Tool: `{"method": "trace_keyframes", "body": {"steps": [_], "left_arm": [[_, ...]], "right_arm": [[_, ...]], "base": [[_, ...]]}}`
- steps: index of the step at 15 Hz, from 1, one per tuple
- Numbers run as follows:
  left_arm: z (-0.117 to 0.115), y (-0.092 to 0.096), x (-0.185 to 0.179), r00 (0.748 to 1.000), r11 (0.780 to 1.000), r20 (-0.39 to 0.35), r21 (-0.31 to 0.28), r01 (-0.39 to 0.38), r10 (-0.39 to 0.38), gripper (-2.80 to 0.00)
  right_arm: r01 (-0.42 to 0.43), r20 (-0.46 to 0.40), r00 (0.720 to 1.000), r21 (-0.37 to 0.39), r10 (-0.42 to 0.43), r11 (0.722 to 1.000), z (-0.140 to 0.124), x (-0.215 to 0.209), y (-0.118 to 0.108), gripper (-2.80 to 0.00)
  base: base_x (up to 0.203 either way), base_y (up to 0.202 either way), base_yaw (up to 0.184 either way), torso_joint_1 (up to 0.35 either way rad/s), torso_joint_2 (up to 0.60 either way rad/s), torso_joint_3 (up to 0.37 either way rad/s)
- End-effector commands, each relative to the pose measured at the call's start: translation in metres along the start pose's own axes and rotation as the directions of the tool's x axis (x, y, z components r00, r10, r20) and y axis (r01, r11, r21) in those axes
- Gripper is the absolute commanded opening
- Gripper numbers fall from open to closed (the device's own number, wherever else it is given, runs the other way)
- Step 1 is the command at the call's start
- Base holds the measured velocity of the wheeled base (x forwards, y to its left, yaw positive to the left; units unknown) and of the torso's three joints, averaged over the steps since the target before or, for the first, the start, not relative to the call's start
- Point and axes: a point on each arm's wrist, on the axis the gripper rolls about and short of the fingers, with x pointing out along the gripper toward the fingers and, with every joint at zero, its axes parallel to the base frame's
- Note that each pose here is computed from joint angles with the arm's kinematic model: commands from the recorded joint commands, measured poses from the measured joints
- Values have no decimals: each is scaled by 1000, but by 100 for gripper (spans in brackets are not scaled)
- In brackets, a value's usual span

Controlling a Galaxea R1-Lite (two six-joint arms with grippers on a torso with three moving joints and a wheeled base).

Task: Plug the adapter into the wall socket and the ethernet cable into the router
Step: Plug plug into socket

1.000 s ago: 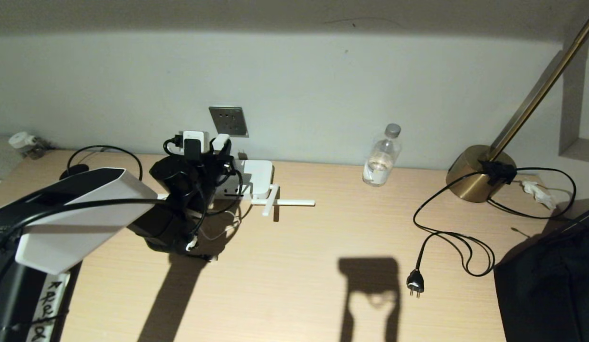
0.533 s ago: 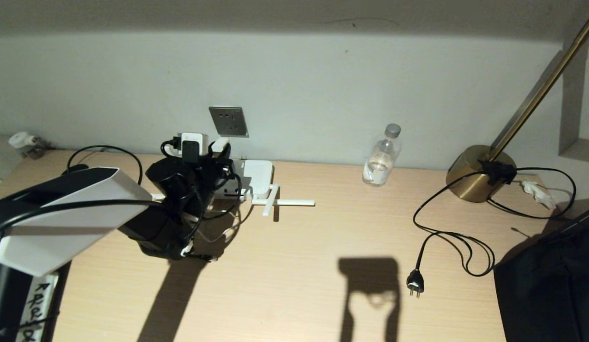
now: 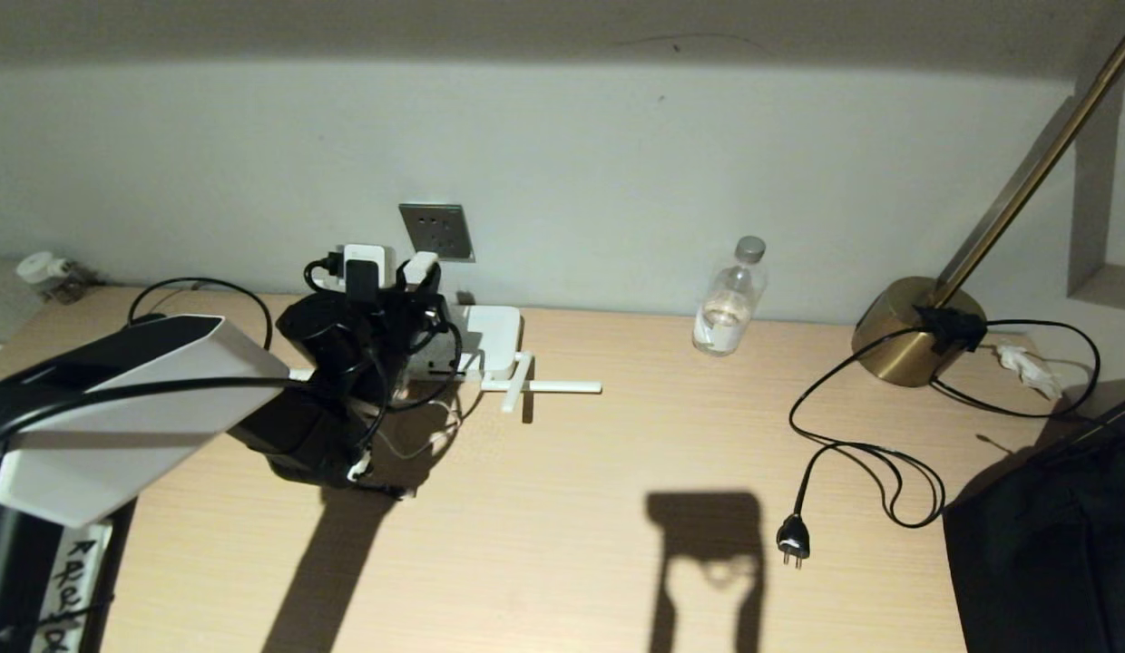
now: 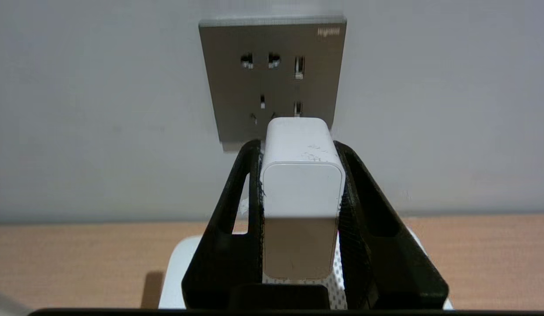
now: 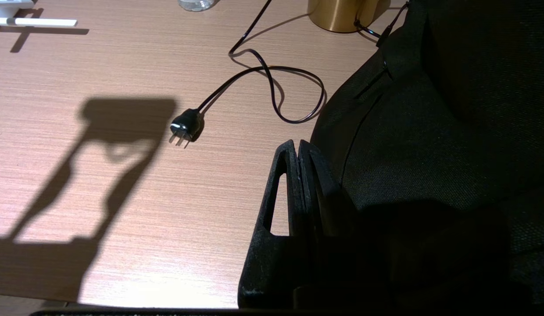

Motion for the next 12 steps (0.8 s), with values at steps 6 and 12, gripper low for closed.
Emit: {"method": "trace_keyframes", "body": {"steps": [6,12], "left_arm": [[-16,-3,15,999,1000,42,-7,-9,10,-280],[-27,-2,23,998,1000,60,-11,-18,19,-280]], "right_arm": [[0,-1,1000,0,0,1000,0,0,0,-280],[0,-1,1000,0,0,1000,0,0,0,-280]], "base": [[0,0,0,0,0,0],[0,0,0,0,0,0]]}}
